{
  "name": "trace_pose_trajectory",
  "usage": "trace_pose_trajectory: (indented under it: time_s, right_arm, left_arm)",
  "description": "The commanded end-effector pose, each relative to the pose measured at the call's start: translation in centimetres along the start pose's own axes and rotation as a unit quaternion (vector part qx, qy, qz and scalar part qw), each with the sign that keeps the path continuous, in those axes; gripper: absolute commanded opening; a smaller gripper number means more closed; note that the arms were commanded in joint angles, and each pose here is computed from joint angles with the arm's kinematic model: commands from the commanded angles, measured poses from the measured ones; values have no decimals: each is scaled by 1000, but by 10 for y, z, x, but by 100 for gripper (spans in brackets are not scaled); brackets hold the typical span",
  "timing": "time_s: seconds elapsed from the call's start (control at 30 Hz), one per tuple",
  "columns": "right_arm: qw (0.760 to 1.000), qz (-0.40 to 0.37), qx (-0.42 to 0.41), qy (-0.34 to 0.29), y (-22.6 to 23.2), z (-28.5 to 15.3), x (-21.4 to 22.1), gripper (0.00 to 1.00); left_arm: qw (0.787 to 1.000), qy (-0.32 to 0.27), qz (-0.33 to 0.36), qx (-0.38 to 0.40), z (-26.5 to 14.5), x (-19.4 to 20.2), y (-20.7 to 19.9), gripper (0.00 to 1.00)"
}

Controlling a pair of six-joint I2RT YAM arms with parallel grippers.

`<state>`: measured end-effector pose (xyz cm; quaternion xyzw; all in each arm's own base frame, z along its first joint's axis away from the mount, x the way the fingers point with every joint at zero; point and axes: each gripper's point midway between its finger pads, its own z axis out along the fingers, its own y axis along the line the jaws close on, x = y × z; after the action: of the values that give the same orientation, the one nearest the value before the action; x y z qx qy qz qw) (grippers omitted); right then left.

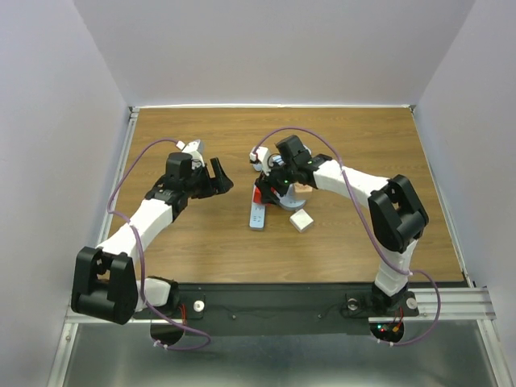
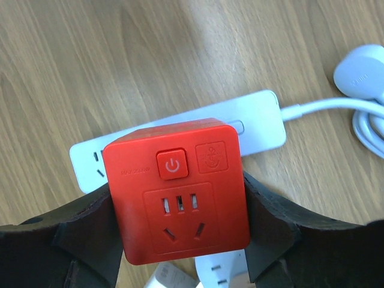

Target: Insert the plug

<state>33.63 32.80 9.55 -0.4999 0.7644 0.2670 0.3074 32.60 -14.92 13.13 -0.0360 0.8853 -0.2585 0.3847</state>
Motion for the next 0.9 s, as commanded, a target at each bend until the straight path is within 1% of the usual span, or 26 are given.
trace_pose_trajectory:
  time_s: [0.0, 0.33, 0.87]
  right_arm:
    - [998, -53, 6, -41, -4, 4, -37, 0]
    - [998, -57, 12, -28, -7, 14, -28, 0]
    - [998, -55, -9, -15, -2, 22, -14, 0]
  left_arm:
    - [999, -8, 2, 42, 1, -5, -13, 90]
    - [999, -3, 3, 49, 3, -3, -13, 89]
    - [998, 6, 4, 57, 5, 1, -15, 89]
